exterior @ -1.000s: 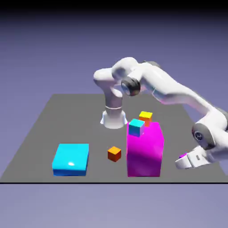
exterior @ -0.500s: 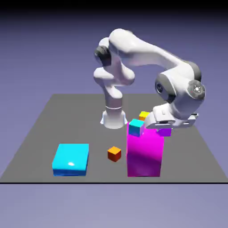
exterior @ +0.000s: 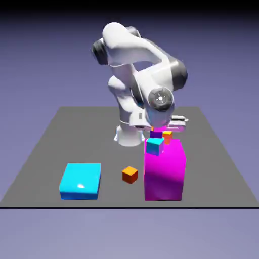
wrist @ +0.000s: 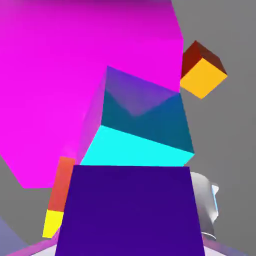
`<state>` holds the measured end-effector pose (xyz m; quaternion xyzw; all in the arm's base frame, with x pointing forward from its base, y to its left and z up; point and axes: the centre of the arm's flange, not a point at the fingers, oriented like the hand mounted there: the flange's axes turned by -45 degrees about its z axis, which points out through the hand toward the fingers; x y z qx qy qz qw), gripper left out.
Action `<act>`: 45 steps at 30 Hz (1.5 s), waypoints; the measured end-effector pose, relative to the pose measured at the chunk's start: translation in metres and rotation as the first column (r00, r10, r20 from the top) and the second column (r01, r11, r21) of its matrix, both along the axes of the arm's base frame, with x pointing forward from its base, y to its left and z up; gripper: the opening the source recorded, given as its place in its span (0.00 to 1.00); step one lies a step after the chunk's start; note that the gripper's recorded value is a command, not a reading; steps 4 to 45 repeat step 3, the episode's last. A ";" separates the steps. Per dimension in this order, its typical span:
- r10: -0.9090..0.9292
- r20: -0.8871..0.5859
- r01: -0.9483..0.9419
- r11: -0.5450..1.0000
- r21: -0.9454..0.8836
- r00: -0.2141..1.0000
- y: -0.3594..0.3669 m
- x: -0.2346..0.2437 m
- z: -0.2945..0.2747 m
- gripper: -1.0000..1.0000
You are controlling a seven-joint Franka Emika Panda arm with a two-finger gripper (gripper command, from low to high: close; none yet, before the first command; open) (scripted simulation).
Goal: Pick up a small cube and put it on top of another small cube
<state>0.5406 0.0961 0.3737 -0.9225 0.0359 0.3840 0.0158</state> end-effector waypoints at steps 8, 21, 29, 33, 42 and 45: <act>0.001 0.000 -0.001 1.000 -0.001 1.000 0.000 -0.002 -0.003 1.00; 0.001 0.000 -0.001 1.000 -0.001 1.000 0.000 -0.002 -0.003 1.00; 0.001 0.000 -0.001 1.000 -0.001 1.000 0.000 -0.002 -0.003 1.00; 0.001 0.000 -0.001 1.000 -0.001 1.000 0.000 -0.002 -0.003 1.00; 0.001 0.000 -0.001 1.000 -0.001 1.000 0.000 -0.002 -0.003 1.00; 0.001 0.000 -0.001 1.000 -0.001 1.000 0.000 -0.002 -0.003 1.00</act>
